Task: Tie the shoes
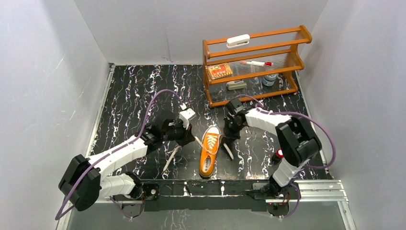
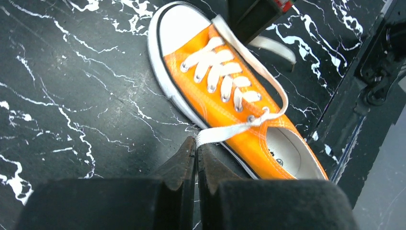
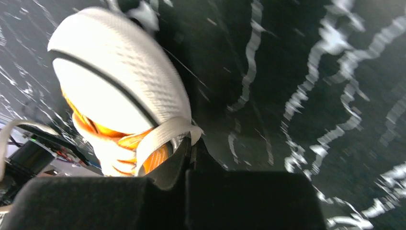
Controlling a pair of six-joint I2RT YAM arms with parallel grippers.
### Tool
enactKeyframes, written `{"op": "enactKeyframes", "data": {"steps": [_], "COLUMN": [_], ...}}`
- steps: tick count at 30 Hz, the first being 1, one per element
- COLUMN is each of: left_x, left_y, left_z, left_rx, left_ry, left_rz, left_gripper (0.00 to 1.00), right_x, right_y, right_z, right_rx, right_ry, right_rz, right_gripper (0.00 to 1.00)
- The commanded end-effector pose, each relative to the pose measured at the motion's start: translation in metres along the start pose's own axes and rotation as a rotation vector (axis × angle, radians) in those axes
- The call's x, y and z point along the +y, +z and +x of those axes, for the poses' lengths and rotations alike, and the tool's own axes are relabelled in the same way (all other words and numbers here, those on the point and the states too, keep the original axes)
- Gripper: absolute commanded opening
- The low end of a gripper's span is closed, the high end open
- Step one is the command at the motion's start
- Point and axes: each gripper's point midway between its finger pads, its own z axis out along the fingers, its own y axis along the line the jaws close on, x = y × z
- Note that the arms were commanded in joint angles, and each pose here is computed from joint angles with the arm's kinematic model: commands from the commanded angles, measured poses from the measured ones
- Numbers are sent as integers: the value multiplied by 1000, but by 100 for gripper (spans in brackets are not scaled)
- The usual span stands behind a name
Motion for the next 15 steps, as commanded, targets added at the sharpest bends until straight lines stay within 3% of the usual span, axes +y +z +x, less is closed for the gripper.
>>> {"op": "enactKeyframes", "data": {"steps": [1, 7, 10, 15], "left_x": [-3, -6, -16, -22], "left_y": [-9, -13, -14, -4], "left_z": [-15, -15, -27, -43], "left_rx": [-98, -166, -238, -284], "left_ry": [-94, -75, -32, 14], "left_rz": [-32, -19, 43, 86], "left_gripper": [0, 0, 0, 0], "right_x": [71, 76, 89, 91], "right_y": [6, -5, -32, -72], "right_z": [-52, -86, -83, -70], "right_rx": [-161, -198, -224, -235], "right_ry": [-75, -136, -300, -378], "right_rz": [-162, -55, -113, -112], "right_gripper": [0, 0, 0, 0]}}
